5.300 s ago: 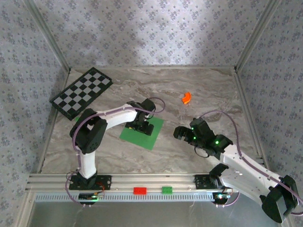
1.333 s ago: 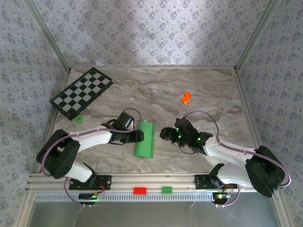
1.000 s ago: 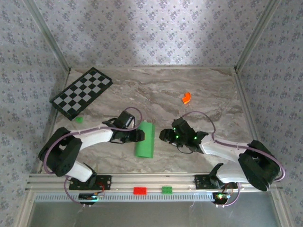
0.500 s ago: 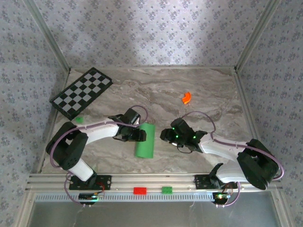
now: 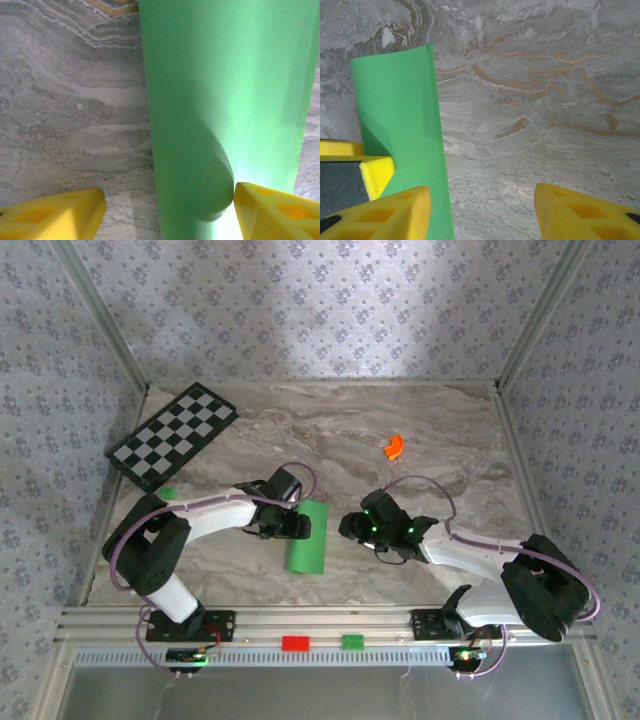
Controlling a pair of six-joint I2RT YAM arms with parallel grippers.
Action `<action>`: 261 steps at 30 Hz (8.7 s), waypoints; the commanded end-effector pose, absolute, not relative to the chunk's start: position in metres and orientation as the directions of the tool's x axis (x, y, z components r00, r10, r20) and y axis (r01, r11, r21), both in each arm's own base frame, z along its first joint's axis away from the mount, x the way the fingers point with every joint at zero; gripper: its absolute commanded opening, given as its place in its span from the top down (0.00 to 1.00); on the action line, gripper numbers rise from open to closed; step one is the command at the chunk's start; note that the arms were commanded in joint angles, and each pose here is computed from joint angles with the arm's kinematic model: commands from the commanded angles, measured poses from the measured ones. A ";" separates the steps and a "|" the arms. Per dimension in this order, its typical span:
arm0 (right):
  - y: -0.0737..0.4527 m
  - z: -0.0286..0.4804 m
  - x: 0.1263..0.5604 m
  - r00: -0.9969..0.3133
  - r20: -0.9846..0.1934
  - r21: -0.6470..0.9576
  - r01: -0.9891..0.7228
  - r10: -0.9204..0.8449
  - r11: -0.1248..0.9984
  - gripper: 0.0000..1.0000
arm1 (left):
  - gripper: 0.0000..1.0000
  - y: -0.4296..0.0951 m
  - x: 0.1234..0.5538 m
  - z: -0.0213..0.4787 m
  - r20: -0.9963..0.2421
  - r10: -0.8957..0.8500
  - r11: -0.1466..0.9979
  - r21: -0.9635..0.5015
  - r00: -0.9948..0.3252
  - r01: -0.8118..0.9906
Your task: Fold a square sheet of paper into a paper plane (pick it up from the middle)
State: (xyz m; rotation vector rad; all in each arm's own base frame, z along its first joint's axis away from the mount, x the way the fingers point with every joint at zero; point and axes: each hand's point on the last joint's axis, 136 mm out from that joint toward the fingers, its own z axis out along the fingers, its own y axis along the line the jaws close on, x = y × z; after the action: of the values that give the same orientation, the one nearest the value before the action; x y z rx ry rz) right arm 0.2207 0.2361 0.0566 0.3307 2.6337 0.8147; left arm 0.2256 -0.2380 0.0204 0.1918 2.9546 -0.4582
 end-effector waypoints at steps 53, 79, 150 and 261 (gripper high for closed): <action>0.310 0.038 0.223 -0.962 -0.193 0.660 0.017 0.192 0.751 0.96 | 0.24 -0.256 0.225 -0.025 -0.112 0.148 0.951 -0.258 -0.983 0.172; 0.262 -0.032 0.174 -0.998 -0.015 0.509 0.049 0.066 0.859 1.00 | 0.24 -0.281 0.237 0.080 -0.293 -0.012 0.840 -0.521 -0.956 0.150; 0.150 0.087 0.204 -0.812 -0.307 0.676 0.181 0.497 0.714 0.77 | 0.63 -0.248 0.213 0.010 -0.209 0.012 0.920 -0.381 -0.978 0.093; 0.230 0.057 0.202 -0.955 -0.199 0.602 0.057 0.219 0.796 0.85 | 0.58 -0.262 0.215 -0.014 -0.153 0.140 0.922 -0.341 -0.978 0.185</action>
State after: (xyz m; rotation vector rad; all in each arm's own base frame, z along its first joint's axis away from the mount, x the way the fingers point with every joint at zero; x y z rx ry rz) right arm 0.2039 0.2257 0.0593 0.2303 2.7112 0.8958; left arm 0.2079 -0.2655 0.0149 0.2208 2.9611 -0.6254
